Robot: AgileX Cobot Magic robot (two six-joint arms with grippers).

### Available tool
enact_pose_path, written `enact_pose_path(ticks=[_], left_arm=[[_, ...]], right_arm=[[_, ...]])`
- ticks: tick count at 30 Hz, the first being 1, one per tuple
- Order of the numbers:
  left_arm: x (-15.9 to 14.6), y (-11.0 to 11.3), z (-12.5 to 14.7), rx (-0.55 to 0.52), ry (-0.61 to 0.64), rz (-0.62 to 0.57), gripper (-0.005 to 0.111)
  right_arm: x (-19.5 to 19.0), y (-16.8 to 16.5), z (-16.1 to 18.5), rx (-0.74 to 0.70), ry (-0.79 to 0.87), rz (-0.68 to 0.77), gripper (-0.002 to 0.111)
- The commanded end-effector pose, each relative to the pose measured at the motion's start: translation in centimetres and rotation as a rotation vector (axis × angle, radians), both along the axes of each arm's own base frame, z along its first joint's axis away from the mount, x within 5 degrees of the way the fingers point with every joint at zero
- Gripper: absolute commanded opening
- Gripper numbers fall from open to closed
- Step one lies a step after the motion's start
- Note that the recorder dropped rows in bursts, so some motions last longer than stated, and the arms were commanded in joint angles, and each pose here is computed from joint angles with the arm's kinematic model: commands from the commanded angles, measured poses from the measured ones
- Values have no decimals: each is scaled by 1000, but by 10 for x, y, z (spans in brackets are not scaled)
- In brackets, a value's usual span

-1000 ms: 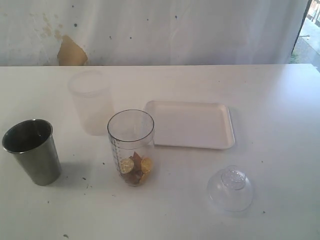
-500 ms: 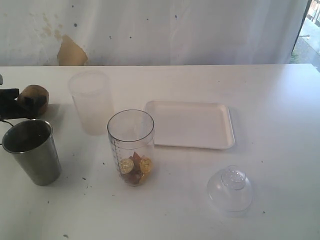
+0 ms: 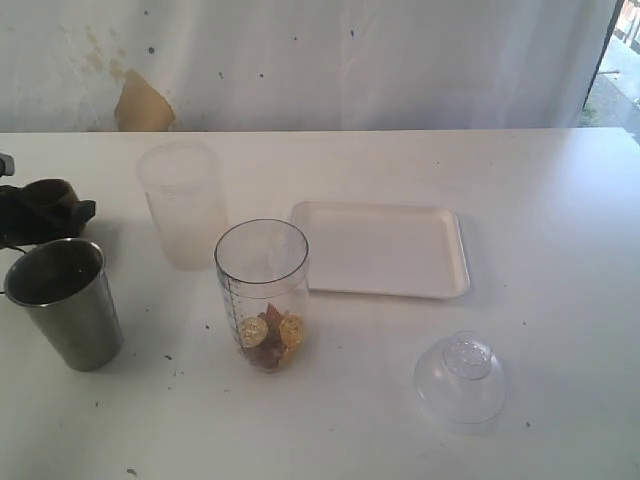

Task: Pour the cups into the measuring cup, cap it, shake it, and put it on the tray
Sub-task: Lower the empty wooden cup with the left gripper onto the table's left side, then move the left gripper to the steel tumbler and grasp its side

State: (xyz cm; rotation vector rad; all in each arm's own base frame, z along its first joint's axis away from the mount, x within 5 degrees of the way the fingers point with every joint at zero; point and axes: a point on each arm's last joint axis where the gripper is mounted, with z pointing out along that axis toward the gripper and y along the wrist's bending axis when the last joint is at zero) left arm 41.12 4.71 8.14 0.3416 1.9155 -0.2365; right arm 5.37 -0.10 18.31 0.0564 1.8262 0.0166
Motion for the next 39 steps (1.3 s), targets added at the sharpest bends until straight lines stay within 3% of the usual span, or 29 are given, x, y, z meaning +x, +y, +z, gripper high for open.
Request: enact_pose_path(ticks=[1,11,17,23,28,33,35,38,39], left_arm=[[-4,-1,17,36,1,-16,81],[-12,-2,67,27,-35,-39,81],[-24,-10,119,8,-85,-97,81],[-51,-15,182,-26,-164,-182,75],[-76,-1,213,-122,-134,-160,74],[-108,2,232,-57,-120,-323,74],[-111,4,234,-107,-98,-287,79],[-112,6,233,-161,-74,-223,102],[-113,6,231,-151,-63,-231,105]], right_arm=[[0,0,-1,-4,-3,2,0],[0,0,-1,-4,-3,2,0],[0,0,-1,-4,-3,2,0],[0,0,-1,-4,-3,2,0],[0,0,-1,-4,-3,2,0],[0,0,-1,-4,-3,2,0],[0,0,-1,-4,-3,2,0],[0,0,-1,-4,-3,2,0],[0,0,-1,-4,-3,2,0]])
